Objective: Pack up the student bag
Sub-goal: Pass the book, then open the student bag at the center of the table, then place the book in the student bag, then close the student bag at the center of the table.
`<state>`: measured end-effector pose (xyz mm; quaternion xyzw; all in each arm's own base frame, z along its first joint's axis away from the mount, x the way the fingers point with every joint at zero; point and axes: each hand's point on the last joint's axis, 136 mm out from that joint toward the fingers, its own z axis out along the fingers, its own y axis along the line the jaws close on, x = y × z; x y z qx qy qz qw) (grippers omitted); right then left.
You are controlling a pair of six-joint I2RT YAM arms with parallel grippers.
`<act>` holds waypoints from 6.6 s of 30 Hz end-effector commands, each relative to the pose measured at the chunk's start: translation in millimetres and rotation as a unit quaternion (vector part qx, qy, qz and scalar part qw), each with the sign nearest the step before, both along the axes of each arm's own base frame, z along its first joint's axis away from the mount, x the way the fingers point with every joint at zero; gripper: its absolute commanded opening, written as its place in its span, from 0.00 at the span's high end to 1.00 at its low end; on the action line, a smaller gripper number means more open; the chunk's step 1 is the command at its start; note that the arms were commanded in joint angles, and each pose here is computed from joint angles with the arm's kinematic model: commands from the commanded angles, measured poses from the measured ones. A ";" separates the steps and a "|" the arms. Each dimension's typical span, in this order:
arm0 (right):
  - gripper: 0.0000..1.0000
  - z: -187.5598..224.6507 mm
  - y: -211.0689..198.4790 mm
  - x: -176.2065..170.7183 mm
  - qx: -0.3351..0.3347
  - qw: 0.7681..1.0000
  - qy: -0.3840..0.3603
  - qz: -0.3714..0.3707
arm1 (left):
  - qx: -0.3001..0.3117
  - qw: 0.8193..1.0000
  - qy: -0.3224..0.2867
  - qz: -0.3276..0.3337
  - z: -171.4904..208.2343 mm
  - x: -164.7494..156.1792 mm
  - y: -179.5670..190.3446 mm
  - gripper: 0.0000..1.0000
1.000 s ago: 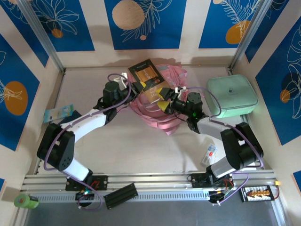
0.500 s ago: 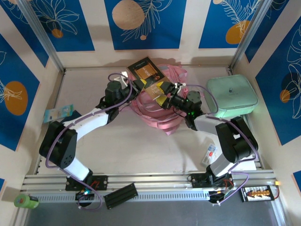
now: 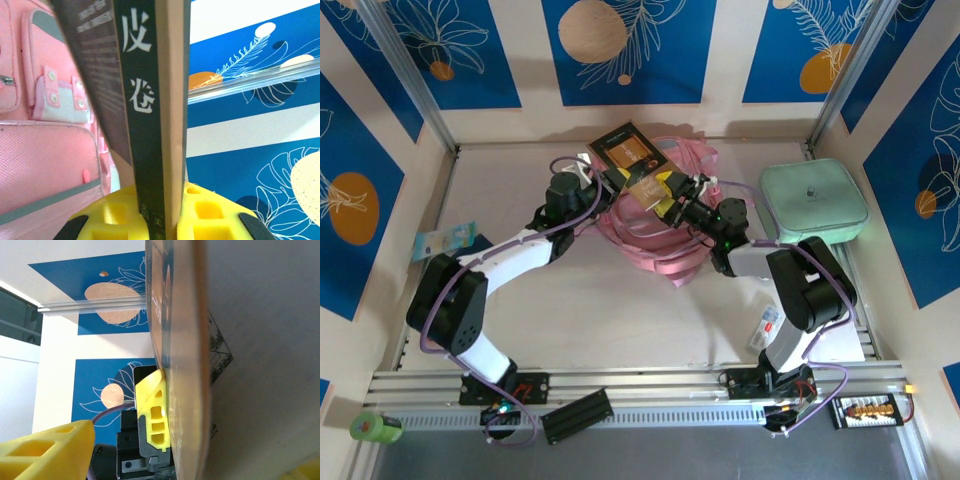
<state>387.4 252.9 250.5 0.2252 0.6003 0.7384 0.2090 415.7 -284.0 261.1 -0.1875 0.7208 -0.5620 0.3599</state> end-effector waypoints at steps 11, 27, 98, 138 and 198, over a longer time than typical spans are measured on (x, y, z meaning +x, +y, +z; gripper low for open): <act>0.47 -10.6 -8.8 4.6 -0.031 0.999 0.005 -0.032 | 0.022 0.999 -0.024 0.005 19.7 -20.0 4.4 1.00; 0.84 -26.6 -15.2 4.7 -0.091 0.995 0.032 -0.028 | 0.103 0.995 0.011 -0.002 -10.2 -29.9 8.6 0.56; 0.89 6.1 -238.7 -104.5 -0.444 0.844 0.036 -0.297 | 0.633 0.717 -0.243 -0.160 27.0 -8.8 -77.7 1.00; 0.88 -83.6 -82.3 0.9 -0.312 0.927 0.128 -0.166 | 0.577 0.770 -0.230 -0.147 47.0 -4.5 -90.2 1.00; 0.05 -45.0 -153.8 -68.4 -0.531 0.833 0.053 -0.147 | 0.486 0.871 0.042 -0.055 -75.9 -29.1 87.8 0.10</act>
